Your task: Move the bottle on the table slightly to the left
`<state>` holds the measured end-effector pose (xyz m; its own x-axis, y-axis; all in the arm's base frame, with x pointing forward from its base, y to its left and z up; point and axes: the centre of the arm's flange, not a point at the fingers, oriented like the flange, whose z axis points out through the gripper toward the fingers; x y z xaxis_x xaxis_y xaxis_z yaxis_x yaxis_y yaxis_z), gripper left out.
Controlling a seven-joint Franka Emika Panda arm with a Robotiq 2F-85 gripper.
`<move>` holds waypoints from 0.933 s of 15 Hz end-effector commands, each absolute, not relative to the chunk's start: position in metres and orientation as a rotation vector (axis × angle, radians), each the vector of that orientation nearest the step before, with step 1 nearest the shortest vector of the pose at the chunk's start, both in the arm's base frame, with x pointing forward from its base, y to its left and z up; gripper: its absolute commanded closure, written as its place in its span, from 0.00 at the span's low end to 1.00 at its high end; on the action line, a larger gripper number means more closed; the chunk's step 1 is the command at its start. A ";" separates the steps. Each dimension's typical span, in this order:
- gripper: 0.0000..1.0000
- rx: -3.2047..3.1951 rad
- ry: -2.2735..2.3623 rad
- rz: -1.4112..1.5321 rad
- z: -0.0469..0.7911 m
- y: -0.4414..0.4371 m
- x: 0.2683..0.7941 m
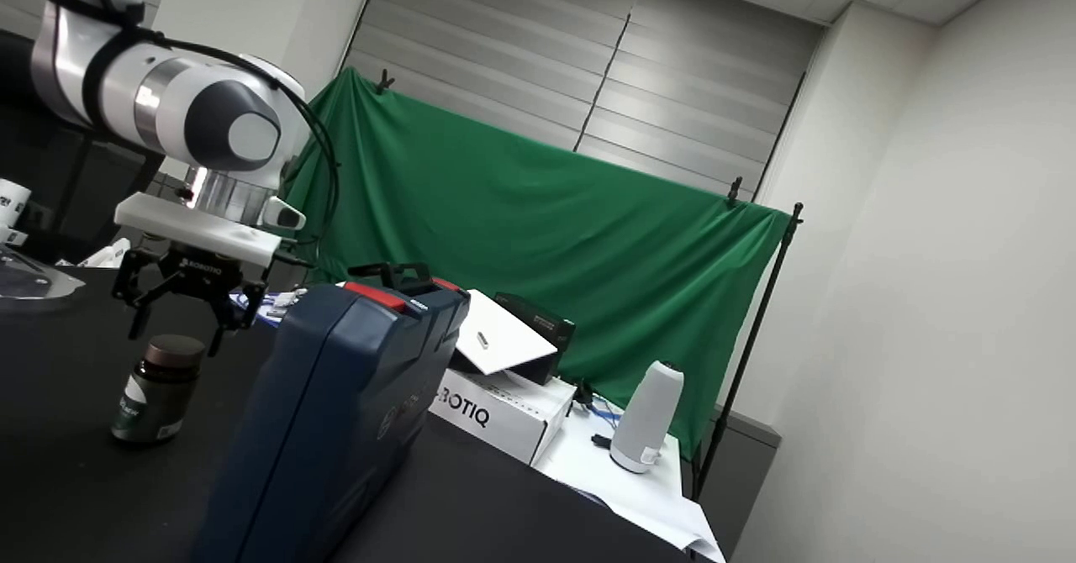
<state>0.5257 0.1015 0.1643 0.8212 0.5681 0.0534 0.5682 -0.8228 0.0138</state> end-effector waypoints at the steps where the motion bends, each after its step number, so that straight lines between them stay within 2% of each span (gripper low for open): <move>1: 0.47 -3.032 -0.868 -0.071 0.160 0.101 0.527; 3: 0.61 -3.049 -0.844 -0.044 0.160 0.100 0.527; 4: 0.64 -3.057 -0.830 -0.038 0.161 0.099 0.527; 10: 0.64 -3.055 -0.880 -0.121 0.194 0.109 0.533; 14: 0.64 -3.053 -1.007 -0.201 0.226 0.128 0.555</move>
